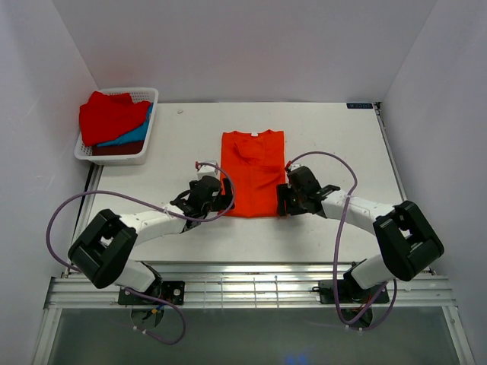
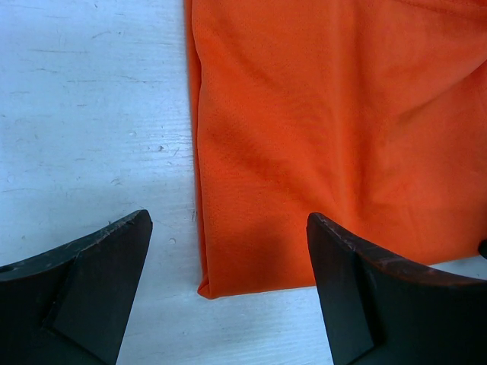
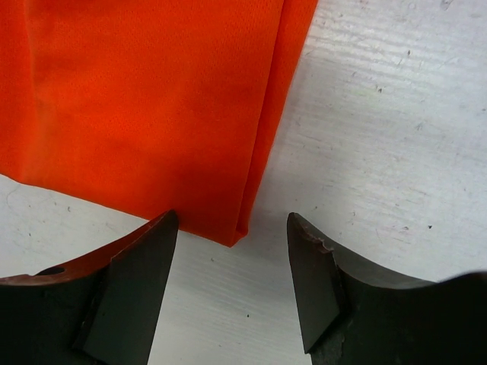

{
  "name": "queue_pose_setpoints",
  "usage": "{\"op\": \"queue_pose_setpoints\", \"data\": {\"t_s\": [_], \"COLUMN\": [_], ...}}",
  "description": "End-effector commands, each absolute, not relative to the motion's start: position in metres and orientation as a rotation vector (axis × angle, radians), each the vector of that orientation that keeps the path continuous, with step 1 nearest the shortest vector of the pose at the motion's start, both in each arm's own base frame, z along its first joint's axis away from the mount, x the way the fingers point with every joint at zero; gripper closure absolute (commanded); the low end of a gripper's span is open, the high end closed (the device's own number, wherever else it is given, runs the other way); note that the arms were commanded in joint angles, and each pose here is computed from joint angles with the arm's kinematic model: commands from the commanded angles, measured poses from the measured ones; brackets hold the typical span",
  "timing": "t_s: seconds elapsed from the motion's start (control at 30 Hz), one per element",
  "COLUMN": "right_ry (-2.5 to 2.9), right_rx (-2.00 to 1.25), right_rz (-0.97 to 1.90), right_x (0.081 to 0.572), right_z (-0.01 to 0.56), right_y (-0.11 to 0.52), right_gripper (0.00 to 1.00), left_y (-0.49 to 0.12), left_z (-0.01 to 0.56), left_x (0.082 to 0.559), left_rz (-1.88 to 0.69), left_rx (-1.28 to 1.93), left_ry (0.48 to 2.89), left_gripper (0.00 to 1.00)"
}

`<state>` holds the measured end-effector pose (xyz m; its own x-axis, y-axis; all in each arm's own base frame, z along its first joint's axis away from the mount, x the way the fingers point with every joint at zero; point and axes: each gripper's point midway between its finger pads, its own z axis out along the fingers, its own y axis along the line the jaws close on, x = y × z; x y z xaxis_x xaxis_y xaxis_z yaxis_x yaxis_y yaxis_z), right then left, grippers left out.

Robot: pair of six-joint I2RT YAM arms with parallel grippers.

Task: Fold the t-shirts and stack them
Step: Fold the tshirt

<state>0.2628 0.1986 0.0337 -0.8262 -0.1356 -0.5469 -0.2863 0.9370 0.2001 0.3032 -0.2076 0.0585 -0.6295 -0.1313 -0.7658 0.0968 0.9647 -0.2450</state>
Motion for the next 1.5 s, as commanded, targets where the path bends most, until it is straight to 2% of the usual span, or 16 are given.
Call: {"op": "queue_pose_setpoints", "data": {"t_s": [0.0, 0.4, 0.67, 0.77, 0.9, 0.93, 0.97, 1.0, 1.03, 1.07, 1.13, 1.33, 1.47], "right_ry": [2.522, 2.524, 2.537, 2.55, 2.552, 2.553, 2.555, 2.557, 2.564, 2.566, 2.582, 2.577, 2.6], "right_rx": [-0.275, -0.287, -0.297, -0.298, -0.304, -0.303, -0.306, -0.305, -0.308, -0.311, -0.314, -0.346, -0.345], "right_rz": [0.395, 0.434, 0.439, 0.427, 0.407, 0.403, 0.399, 0.395, 0.396, 0.394, 0.381, 0.314, 0.269], "right_x": [0.266, 0.271, 0.27, 0.268, 0.264, 0.263, 0.262, 0.261, 0.258, 0.256, 0.249, 0.217, 0.176], "right_z": [0.033, 0.027, 0.021, 0.019, 0.019, 0.019, 0.019, 0.018, 0.017, 0.016, 0.013, 0.016, 0.017], "right_y": [0.204, 0.215, 0.219, 0.218, 0.217, 0.216, 0.216, 0.216, 0.216, 0.216, 0.215, 0.216, 0.212], "right_gripper": [0.35, 0.46, 0.48, 0.53, 0.67, 0.7, 0.77, 0.81, 0.84, 0.9, 0.92, 0.92, 0.92], "left_y": [-0.21, -0.208, -0.208, -0.211, -0.215, -0.216, -0.217, -0.219, -0.22, -0.219, -0.214, -0.193, -0.194], "left_z": [0.053, 0.036, 0.024, 0.021, 0.014, 0.012, 0.011, 0.009, 0.008, 0.006, 0.006, 0.01, 0.027], "left_x": [0.302, 0.294, 0.288, 0.285, 0.281, 0.28, 0.279, 0.276, 0.275, 0.274, 0.269, 0.235, 0.204], "left_rz": [-0.36, -0.356, -0.365, -0.383, -0.409, -0.415, -0.428, -0.444, -0.447, -0.447, -0.435, -0.387, -0.439], "left_rx": [-0.053, -0.086, -0.089, -0.079, -0.061, -0.056, -0.051, -0.042, -0.04, -0.04, -0.044, -0.048, -0.072], "left_ry": [2.242, 2.292, 2.327, 2.34, 2.365, 2.37, 2.371, 2.38, 2.383, 2.388, 2.383, 2.355, 2.334], "left_gripper": [0.07, 0.13, 0.27, 0.38, 0.57, 0.66, 0.71, 0.76, 0.86, 0.92, 1.0, 1.0, 1.0]}}
